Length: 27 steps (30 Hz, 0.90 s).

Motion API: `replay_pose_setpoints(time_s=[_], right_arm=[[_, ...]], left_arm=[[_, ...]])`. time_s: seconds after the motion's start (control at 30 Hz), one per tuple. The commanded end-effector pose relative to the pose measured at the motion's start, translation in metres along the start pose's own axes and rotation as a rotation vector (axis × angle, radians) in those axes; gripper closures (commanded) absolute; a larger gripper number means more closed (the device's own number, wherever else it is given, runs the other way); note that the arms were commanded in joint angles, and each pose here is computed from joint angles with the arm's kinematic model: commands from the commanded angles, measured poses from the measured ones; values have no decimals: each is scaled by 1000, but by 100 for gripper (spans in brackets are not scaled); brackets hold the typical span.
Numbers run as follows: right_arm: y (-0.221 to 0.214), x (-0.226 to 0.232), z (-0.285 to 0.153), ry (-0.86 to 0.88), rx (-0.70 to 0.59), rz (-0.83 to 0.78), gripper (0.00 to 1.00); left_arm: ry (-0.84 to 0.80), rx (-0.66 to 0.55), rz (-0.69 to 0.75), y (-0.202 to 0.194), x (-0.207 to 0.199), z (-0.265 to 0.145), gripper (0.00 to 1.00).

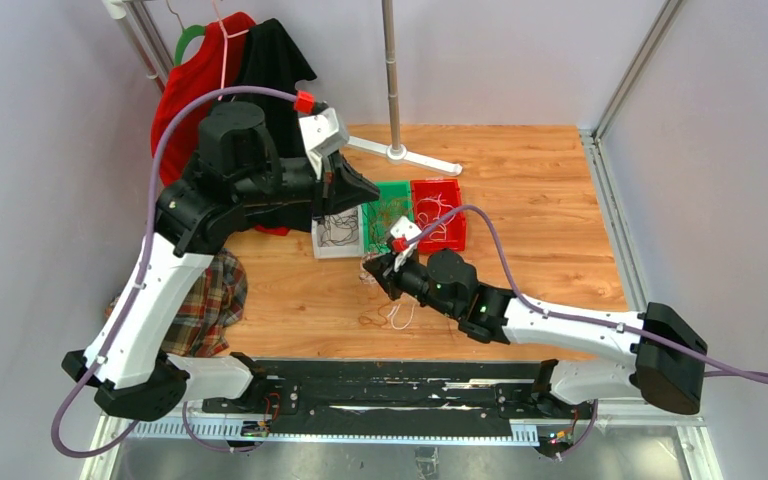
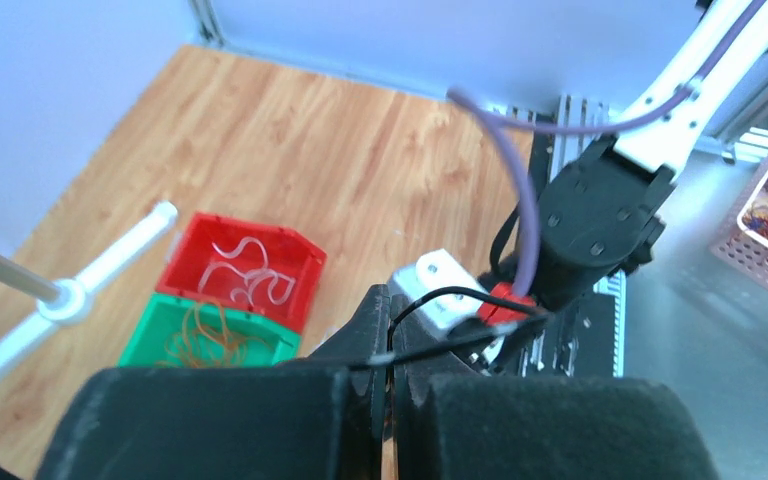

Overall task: Untangle the cables
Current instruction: Untie the cable.

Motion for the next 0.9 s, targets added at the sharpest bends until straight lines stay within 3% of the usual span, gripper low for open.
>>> replay_pose_setpoints(time_s=[0.0, 0.37, 0.47, 0.7, 0.87], right_arm=[[-18, -4, -9, -31, -33, 45, 95], [-81, -28, -56, -156, 92, 119, 95], [-81, -32, -67, -178, 74, 128, 87], [12, -15, -73, -109, -148, 104, 49], [70, 5, -58, -16, -209, 59, 38]], left_arm=[[41, -78, 69, 32, -5, -19, 99], [184, -158, 222, 75, 2, -42, 100], [164, -172, 210, 79, -1, -43, 100], [72, -149, 163, 64, -8, -36, 100], [22, -151, 154, 60, -15, -37, 100]])
Point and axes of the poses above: each gripper's point midway between its finger pads, its own z axis out along the fingers, its own x axis along the line the jaws close on, y = z × x, the point moved 9 cm from there along -z, back along the fingers, and after that the axes turned 9 degrees about z, right-handed, at the moved point
